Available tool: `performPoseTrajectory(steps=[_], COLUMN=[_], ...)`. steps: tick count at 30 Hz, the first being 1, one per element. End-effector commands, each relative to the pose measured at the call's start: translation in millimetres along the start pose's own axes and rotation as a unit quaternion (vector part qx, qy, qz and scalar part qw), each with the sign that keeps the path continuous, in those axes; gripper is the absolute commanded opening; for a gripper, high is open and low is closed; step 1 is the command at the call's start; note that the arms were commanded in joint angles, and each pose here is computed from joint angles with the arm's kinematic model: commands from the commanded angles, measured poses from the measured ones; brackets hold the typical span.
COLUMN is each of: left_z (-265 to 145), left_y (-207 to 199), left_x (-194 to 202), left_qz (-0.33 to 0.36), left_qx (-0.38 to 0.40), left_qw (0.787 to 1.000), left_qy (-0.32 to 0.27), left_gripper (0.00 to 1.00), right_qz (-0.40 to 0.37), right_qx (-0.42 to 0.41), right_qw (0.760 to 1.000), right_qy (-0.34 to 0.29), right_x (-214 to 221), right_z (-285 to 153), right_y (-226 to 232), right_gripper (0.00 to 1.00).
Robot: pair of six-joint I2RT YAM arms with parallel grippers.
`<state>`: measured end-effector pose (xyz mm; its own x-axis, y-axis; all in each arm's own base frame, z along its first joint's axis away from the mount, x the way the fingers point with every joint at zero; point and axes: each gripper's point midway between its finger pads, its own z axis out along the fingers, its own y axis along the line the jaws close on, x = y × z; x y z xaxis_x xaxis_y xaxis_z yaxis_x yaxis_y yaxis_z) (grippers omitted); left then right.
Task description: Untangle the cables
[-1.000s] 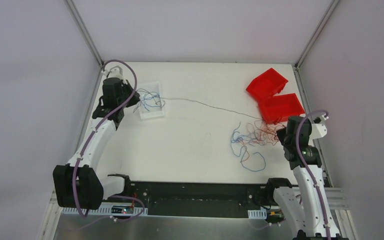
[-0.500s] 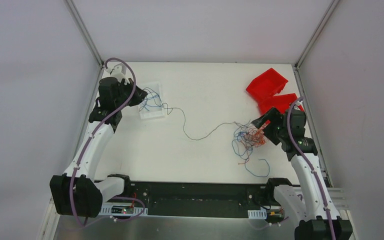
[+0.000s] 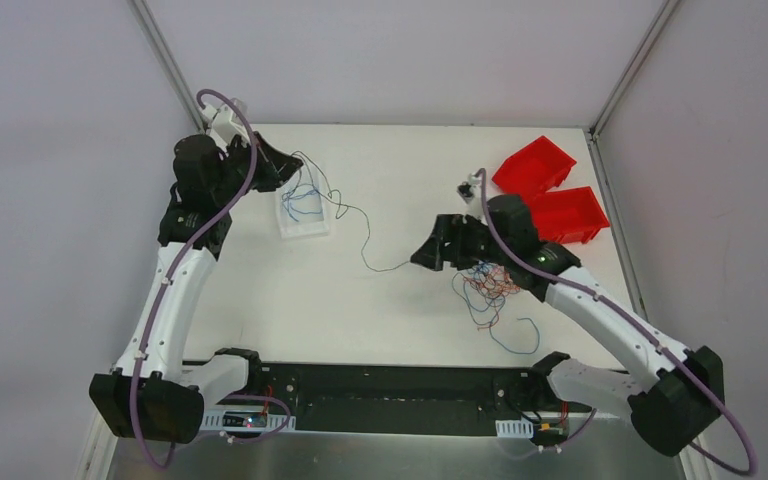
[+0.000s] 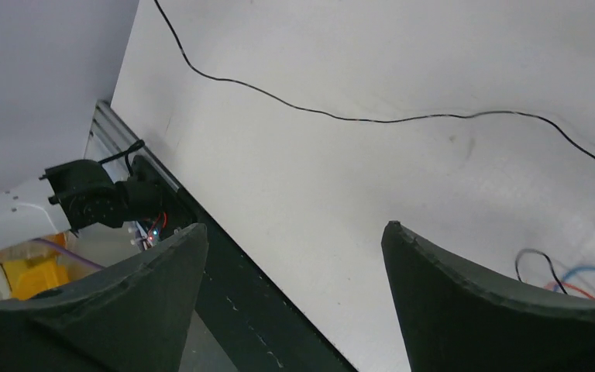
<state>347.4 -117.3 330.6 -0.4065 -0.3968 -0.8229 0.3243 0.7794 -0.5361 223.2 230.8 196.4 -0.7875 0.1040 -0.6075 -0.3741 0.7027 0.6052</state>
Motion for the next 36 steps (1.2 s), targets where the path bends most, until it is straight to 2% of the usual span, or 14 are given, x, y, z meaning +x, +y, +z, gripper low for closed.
performPoseTrajectory(steps=[1,4,8,10,13,15,16,17,18,24,26,29,32,36], left_z=[-22.7,-27.4,-32.7,-34.7,-35.3,-35.3,-35.8,-34.9,-34.1,-22.8,-16.3,-6.7,-0.8,1.8], left_y=[-41.6,-48.7,-58.7,-61.8,-62.7,-62.4,-62.6,-59.3,-54.3,-16.1,-13.4,-24.0,-34.5,-37.5], left_x=[-33.7,-42.4,-51.2,-55.8,-61.6,-65.6,-68.3,-68.9,-68.2,-39.6,-27.5,-12.9,-8.1,-0.9], left_qz=[0.015,0.016,0.013,0.014,0.016,0.019,0.022,0.025,0.027,0.009,-0.007,-0.041,-0.071,-0.079], left_qx=[0.049,0.053,0.063,0.064,0.056,0.05,0.048,0.04,0.029,-0.029,-0.02,0.031,0.072,0.09], left_qw=[0.998,0.997,0.996,0.996,0.997,0.997,0.997,0.997,0.998,0.999,1.0,0.999,0.995,0.993], left_qy=[-0.039,-0.048,-0.054,-0.058,-0.056,-0.055,-0.056,-0.055,-0.054,-0.024,-0.007,0.009,0.003,-0.001], left_gripper=[0.0,0.0,0.0,0.0,0.0,0.0,0.0,0.0,0.0,0.0,0.0,0.0,0.0,0.0], right_qz=[-0.115,-0.147,-0.172,-0.185,-0.203,-0.207,-0.202,-0.195,-0.187,-0.186,-0.187,-0.176,-0.152,-0.109], right_qx=[-0.101,-0.12,-0.122,-0.088,-0.091,-0.121,-0.138,-0.151,-0.156,-0.183,-0.189,-0.215,-0.228,-0.195], right_qw=[0.988,0.982,0.977,0.977,0.972,0.969,0.968,0.966,0.967,0.958,0.957,0.948,0.947,0.962], right_qy=[-0.012,-0.005,-0.039,-0.062,-0.072,-0.063,-0.064,-0.07,-0.081,-0.121,-0.119,-0.157,-0.166,-0.159], right_x=[-16.9,-12.7,-20.7,-28.1,-30.7,-29.4,-31.9,-37.7,-46.2,-115.2,-136.9,-177.0,-194.2,-197.5], right_z=[31.1,57.6,96.0,119.3,148.4,159.4,157.7,152.1,145.0,61.4,31.1,-11.9,-24.4,-6.6], right_y=[59.7,80.1,93.9,84.8,81.9,93.3,102.2,112.6,120.1,192.0,218.0,257.4,266.7,239.4], right_gripper=[0.87,0.88,0.87,0.85,0.77,0.6,0.41,0.17,0.01,0.0,0.0,0.0,0.0,0.0])
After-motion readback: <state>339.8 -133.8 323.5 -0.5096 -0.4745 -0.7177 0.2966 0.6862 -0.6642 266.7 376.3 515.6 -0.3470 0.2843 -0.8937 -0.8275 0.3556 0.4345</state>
